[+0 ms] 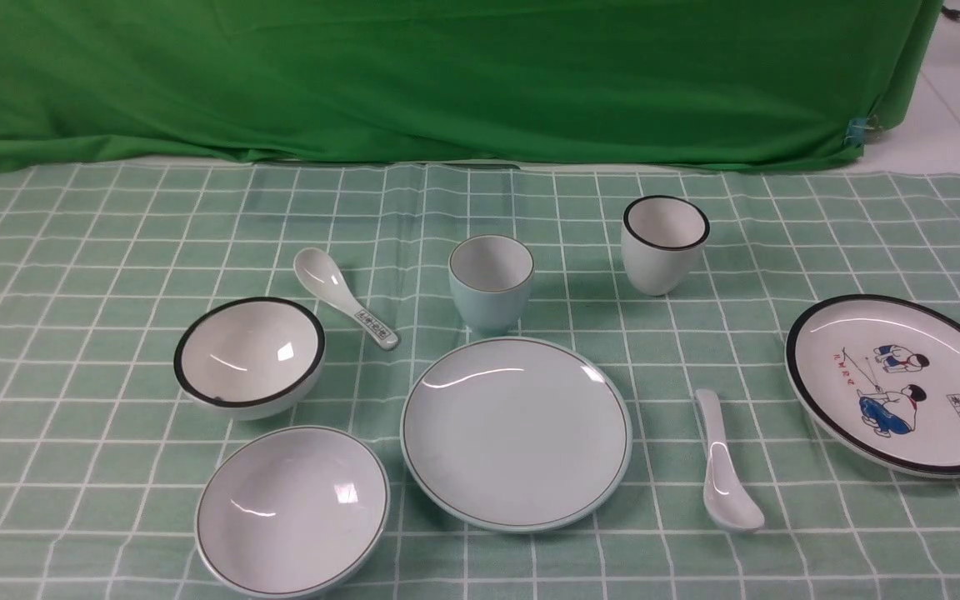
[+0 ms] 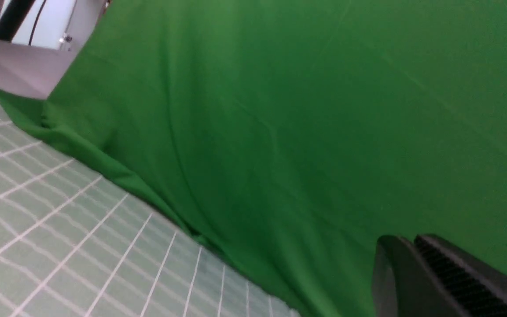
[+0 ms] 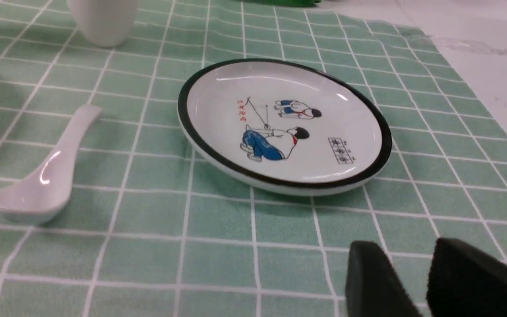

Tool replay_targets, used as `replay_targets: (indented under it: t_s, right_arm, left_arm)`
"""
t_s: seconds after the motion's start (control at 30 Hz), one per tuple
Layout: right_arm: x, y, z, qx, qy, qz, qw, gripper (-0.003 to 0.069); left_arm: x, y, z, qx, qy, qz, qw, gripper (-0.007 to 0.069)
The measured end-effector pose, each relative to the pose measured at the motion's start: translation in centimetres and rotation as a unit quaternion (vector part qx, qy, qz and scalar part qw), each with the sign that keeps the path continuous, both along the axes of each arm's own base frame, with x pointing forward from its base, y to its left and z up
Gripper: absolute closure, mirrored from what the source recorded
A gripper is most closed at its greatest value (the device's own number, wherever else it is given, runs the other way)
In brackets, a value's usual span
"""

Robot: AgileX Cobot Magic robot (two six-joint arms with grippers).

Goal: Place the bowls on the plates on the blue tablecloth, put the cups on the bowls, and place the spoons in the cups.
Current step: 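Reach toward the plain white bowl and position the gripper at its rim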

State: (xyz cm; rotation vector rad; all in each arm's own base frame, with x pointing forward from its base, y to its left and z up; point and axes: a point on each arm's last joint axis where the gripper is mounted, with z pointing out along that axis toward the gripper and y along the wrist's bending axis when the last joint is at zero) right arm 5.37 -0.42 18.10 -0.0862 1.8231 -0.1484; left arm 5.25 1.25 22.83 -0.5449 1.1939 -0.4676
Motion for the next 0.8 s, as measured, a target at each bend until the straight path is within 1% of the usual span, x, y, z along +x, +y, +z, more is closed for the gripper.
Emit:
replay_targets:
  t_s: [0.07,0.1,0.13,0.17,0.2,0.27,0.3,0.33,0.37,0.4,0.43,0.47,0.5,0.53,0.57,0.63,0.67,0.7,0.73,0.77,0.8]
  right_arm:
    - [0.2,0.1,0.7,0.052,-0.041,-0.003,0.998,0.0419]
    - [0.3,0.2,1.4,0.111,-0.081,-0.007,0.991,0.0419]
    - [0.3,0.2,1.4,0.119,-0.082,-0.01,0.989,0.0419]
    - [0.3,0.3,2.1,0.186,-0.117,-0.012,0.975,0.0419]
    - [0.3,0.3,2.1,0.193,-0.124,-0.012,0.973,0.0419]
    - [0.3,0.3,2.6,0.252,-0.152,-0.012,0.956,0.0419]
    - [0.3,0.3,3.0,0.277,-0.168,-0.01,0.946,0.0419]
    - [0.3,0.3,3.1,0.286,-0.175,-0.009,0.942,0.0419]
    - [0.3,0.3,3.1,0.286,-0.177,-0.009,0.942,0.0419]
    - [0.3,0.3,3.1,0.284,-0.178,-0.008,0.942,0.0419]
    - [0.3,0.3,3.1,0.264,-0.174,-0.008,0.949,0.0419]
    - [0.3,0.3,3.0,0.253,-0.17,-0.008,0.952,0.0419]
    - [0.3,0.3,2.9,0.244,-0.165,-0.008,0.956,0.0419]
    - [0.3,0.3,2.9,0.242,-0.163,-0.008,0.956,0.0419]
    - [0.3,0.3,2.9,0.248,-0.165,-0.009,0.954,0.0419]
    - [0.3,0.3,3.1,0.273,-0.174,-0.009,0.946,0.0419]
    - [0.2,0.3,3.2,0.297,-0.177,-0.008,0.938,0.0421]
    - [0.2,0.3,3.3,0.301,-0.176,-0.009,0.937,0.0421]
    - [0.2,0.3,3.5,0.314,-0.17,-0.008,0.934,0.0427]
    - [0.0,0.4,4.4,0.32,-0.144,-0.006,0.936,0.0452]
    - [-0.2,0.5,5.3,0.313,-0.132,-0.001,0.941,0.0482]
  left_arm:
    - [-0.4,0.4,0.8,-0.017,-0.051,0.019,0.998,0.0608]
    - [-0.6,0.5,1.2,-0.018,-0.078,0.025,0.996,0.0608]
    - [-0.6,0.5,1.4,-0.014,-0.084,0.026,0.996,0.0608]
    - [-0.9,0.3,2.4,-0.011,-0.1,0.015,0.995,0.0608]
    - [-0.9,0.3,2.6,-0.012,-0.099,0.011,0.995,0.0608]
    - [-1.4,-0.3,5.2,0.008,-0.106,-0.01,0.994,0.0608]
    - [-1.6,-0.7,7.2,0.02,-0.083,-0.03,0.996,0.0608]
    - [-1.6,-0.9,8.3,0.025,-0.065,-0.04,0.997,0.0608]
    - [-1.6,-0.9,8.6,0.026,-0.06,-0.042,0.997,0.0608]
    - [-1.5,-1.1,10.1,0.033,-0.038,-0.051,0.997,0.0608]
    - [-0.6,-1.5,11.8,0.065,0.037,-0.068,0.995,0.0608]
    - [0.0,-1.6,12.8,0.081,0.065,-0.073,0.992,0.0608]
    - [0.9,-1.9,13.8,0.114,0.119,-0.088,0.982,0.0608]
    - [2.4,-2.2,14.1,0.138,0.184,-0.111,0.967,0.0608]
    - [3.3,-2.4,14.7,0.151,0.219,-0.128,0.955,0.0608]
    - [6.4,-2.8,14.4,0.162,0.315,-0.169,0.92,0.0608]
    - [8.0,-3.1,13.8,0.168,0.361,-0.195,0.896,0.0608]
    - [8.5,-3.1,13.5,0.172,0.379,-0.205,0.886,0.0608]
    - [9.7,-3.3,12.6,0.176,0.421,-0.227,0.86,0.0608]
    - [11.6,-3.5,10.9,0.178,0.475,-0.257,0.823,0.0608]
    - [12.8,-3.6,9.7,0.173,0.507,-0.273,0.799,0.0611]
